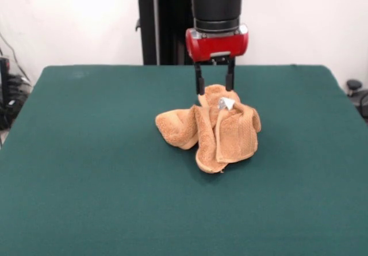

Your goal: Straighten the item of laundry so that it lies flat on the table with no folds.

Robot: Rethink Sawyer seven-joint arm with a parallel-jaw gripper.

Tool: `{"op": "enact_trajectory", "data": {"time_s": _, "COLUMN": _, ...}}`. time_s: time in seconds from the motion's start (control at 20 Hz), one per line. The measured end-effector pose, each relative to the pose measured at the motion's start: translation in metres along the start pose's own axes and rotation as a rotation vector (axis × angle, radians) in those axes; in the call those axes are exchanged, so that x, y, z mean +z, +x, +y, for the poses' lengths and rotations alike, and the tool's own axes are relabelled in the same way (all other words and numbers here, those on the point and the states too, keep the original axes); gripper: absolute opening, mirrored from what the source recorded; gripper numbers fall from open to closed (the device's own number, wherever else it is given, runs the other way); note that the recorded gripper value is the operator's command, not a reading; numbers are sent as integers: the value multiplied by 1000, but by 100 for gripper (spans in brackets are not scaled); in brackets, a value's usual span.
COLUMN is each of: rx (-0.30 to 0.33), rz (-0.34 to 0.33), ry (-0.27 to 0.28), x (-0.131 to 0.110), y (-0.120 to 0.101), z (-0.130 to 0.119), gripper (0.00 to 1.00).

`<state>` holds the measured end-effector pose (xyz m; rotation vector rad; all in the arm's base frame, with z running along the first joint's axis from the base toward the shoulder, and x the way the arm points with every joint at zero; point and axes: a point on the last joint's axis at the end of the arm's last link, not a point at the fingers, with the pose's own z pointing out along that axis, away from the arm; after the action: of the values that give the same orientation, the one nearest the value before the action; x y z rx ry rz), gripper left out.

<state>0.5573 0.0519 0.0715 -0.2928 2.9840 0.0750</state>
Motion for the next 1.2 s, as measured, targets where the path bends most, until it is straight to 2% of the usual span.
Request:
{"op": "enact_trajectory", "data": {"time_s": 0.6, "rx": -4, "rz": -40, "ry": -28, "x": -4, "y": -15, "z": -6, "gripper": 100}}
{"op": "enact_trajectory", "data": {"time_s": 0.9, "rx": -14, "rz": -75, "ry": -22, "x": -4, "y": -34, "z": -9, "gripper": 100}}
{"op": "enact_trajectory", "data": {"time_s": 1.2, "rx": -2, "rz": -108, "ry": -15, "x": 5, "y": -58, "z": -21, "gripper": 100}}
